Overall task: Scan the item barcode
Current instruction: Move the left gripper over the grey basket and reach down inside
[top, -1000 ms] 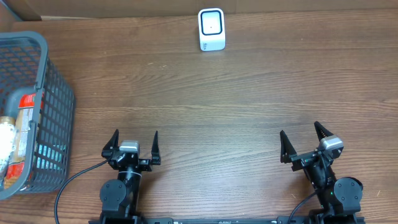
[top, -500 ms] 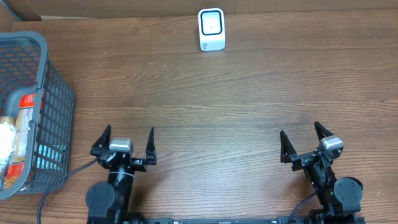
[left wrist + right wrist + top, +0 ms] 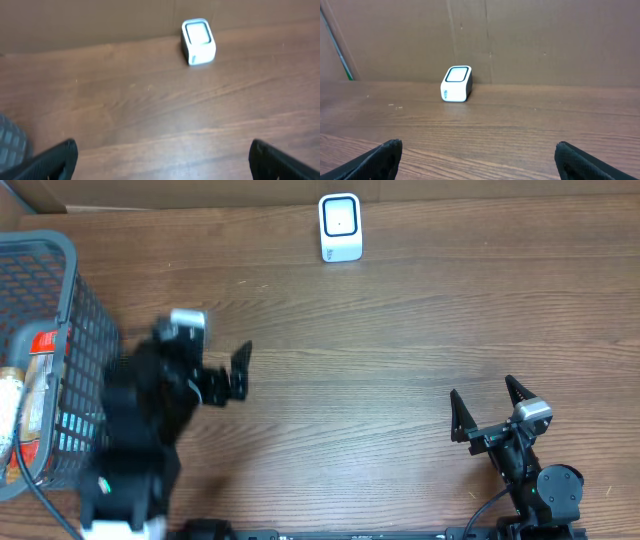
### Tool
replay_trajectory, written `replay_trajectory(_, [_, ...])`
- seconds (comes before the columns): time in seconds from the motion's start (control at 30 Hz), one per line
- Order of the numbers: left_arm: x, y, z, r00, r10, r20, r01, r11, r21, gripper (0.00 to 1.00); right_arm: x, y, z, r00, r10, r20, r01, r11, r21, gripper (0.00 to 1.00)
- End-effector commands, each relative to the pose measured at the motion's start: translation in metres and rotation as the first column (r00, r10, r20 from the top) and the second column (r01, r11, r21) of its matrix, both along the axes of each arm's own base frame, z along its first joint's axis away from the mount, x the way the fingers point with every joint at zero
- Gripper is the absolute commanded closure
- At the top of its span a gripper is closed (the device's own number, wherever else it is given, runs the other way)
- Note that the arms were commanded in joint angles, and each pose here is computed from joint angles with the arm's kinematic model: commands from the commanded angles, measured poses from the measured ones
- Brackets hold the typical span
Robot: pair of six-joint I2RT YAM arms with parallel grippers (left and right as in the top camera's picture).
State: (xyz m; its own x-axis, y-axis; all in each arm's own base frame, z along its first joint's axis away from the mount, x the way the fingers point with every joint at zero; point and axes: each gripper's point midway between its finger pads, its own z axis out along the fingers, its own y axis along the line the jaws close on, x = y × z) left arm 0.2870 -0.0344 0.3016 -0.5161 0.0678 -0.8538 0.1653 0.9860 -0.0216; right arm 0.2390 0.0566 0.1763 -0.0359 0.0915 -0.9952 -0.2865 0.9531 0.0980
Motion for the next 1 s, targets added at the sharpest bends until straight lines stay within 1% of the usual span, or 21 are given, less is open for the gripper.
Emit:
replay_trajectory(0.0, [0.018, -0.004, 0.042, 0.999, -0.032, -0.043, 0.033, 0.999, 0.019, 0.01, 0.0, 0.001, -0.002, 1.0, 0.003, 0.004, -0.003, 1.0, 0.004, 0.0])
replay_trajectory(0.17, [0.025, -0.015, 0.067, 0.972, -0.086, -0.218, 0.083, 0.996, -0.023, 0.0, 0.0, 0.001, -0.002, 1.0, 0.003, 0.004, -0.003, 1.0, 0.004, 0.0])
replay_trajectory(0.27, [0.035, -0.019, 0.07, 0.961, -0.101, -0.259, 0.094, 0.995, -0.038, 0.0, 0.0, 0.001, -0.002, 1.0, 0.003, 0.004, -0.003, 1.0, 0.004, 0.0])
replay_trajectory(0.43, [0.055, -0.021, 0.067, 0.962, -0.104, -0.251, 0.095, 0.994, -0.048, 0.0, 0.0, 0.001, -0.002, 1.0, 0.003, 0.004, -0.003, 1.0, 0.004, 0.0])
replay_trajectory(0.53, [0.068, -0.018, 0.078, 0.978, -0.078, -0.192, 0.069, 0.996, -0.052, 0.0, 0.0, 0.001, -0.002, 1.0, 0.003, 0.004, -0.003, 1.0, 0.004, 0.0])
replay_trajectory(0.57, [0.073, -0.014, 0.085, 0.985, -0.053, -0.164, 0.045, 0.998, -0.054, 0.0, 0.0, 0.001, -0.002, 1.0, 0.003, 0.004, -0.003, 1.0, 0.004, 0.0])
replay_trajectory(0.63, [0.081, 0.007, 0.099, 0.993, 0.045, -0.113, -0.053, 0.997, -0.062, 0.0, 0.0, 0.001, -0.002, 1.0, 0.003, 0.004, -0.003, 1.0, 0.004, 0.0])
replay_trajectory(0.7, [0.09, 0.049, 0.118, 0.972, 0.225, -0.059, -0.23, 0.969, -0.092, 0.0, 0.0, 0.001, -0.002, 1.0, 0.003, 0.004, -0.003, 1.0, 0.004, 0.0])
replay_trajectory(0.77, [0.094, 0.093, 0.135, 0.927, 0.374, -0.023, -0.373, 0.915, -0.155, 0.0, 0.0, 0.001, -0.002, 1.0, 0.003, 0.004, -0.003, 1.0, 0.004, 0.0])
replay_trajectory(0.87, [0.089, 0.157, 0.146, 0.837, 0.547, -0.01, -0.532, 0.81, -0.246, 0.0, 0.0, 0.001, -0.002, 1.0, 0.003, 0.004, -0.003, 1.0, 0.004, 0.0])
replay_trajectory(0.97, [0.077, 0.209, 0.143, 0.747, 0.665, -0.02, -0.645, 0.716, -0.268, 0.0, 0.0, 0.001, -0.002, 1.0, 0.003, 0.004, -0.003, 1.0, 0.004, 0.0])
